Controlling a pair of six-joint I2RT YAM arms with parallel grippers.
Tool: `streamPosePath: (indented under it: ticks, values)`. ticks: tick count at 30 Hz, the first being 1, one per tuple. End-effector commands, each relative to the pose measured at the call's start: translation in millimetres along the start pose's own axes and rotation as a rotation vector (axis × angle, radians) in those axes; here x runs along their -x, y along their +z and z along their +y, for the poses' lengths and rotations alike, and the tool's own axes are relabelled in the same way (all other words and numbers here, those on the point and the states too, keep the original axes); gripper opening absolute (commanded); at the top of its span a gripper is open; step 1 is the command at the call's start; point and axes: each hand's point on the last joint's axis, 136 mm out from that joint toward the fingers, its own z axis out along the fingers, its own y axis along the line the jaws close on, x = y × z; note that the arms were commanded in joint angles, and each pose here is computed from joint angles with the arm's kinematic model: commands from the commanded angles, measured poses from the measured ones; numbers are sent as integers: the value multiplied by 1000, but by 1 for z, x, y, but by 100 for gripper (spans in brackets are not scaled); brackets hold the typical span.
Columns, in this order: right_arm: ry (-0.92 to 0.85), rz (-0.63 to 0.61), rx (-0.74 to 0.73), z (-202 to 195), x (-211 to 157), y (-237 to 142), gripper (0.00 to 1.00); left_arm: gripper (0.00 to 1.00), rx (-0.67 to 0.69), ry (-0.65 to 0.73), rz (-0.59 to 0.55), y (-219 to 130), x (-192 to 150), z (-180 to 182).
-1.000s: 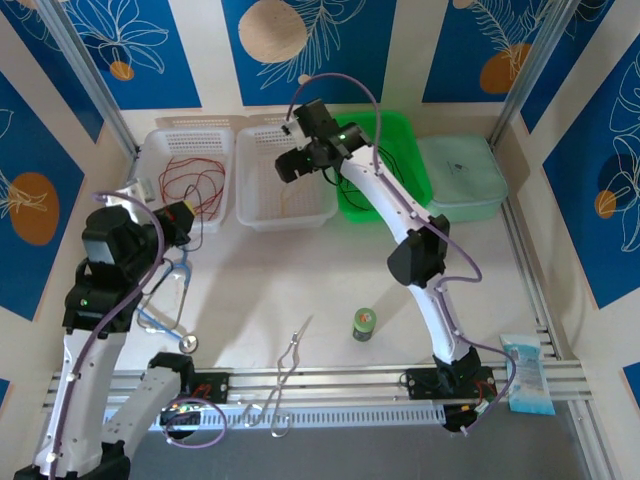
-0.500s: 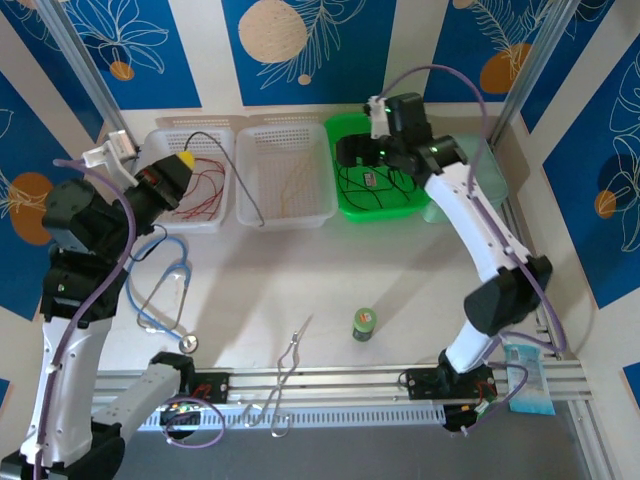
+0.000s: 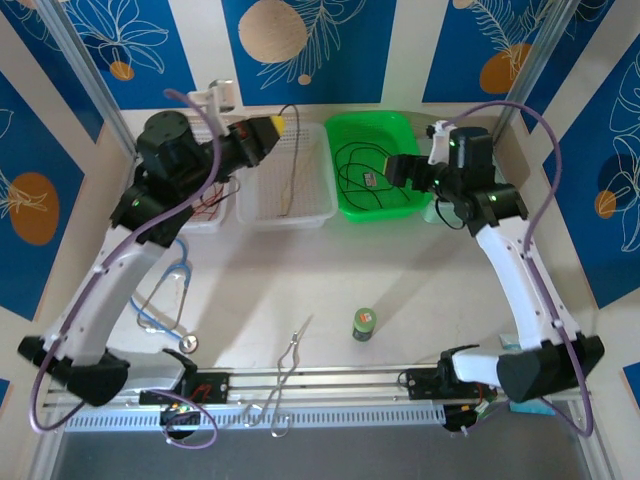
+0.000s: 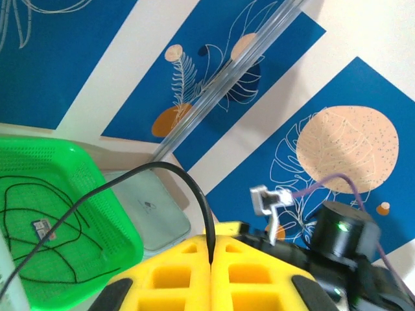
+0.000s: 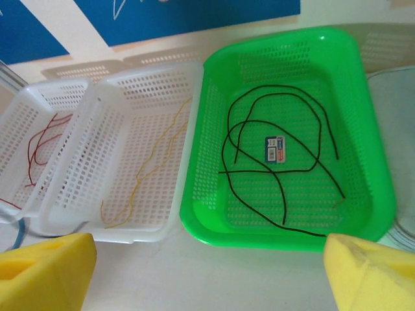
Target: Untangle the cables
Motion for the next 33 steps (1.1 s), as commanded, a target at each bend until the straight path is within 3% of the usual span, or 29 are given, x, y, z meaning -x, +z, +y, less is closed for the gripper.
streamPosePath:
  ticks: [1,8,12,16,19,24,30,33]
  values:
    - [3,-14,-29,-13,-4,-15,91,0,-72,97,-87,11,29,-31]
    - [77,-82,-68,-48,11,-37,91,0,-110,114,-148,72,51,-37]
    - [117,-110,-90,-67,18,-46,91,0,-124,148,-141,120,41,-41]
    - [168,-134,-87,-79,22,-55,91,0,-56,167,-112,170,19,-9]
    - [183,-149,-80,-79,24,-57,91,0,76,225,-103,199,6,32]
    - [199,-147,-59,-81,22,-56,91,0,282,320,4,238,-52,114]
    - [193,-135,-42,-80,23,-51,91,0,328,182,266,278,-169,185]
    - [189,-121,-31,-77,22,-49,91,0,380,185,367,283,-223,208]
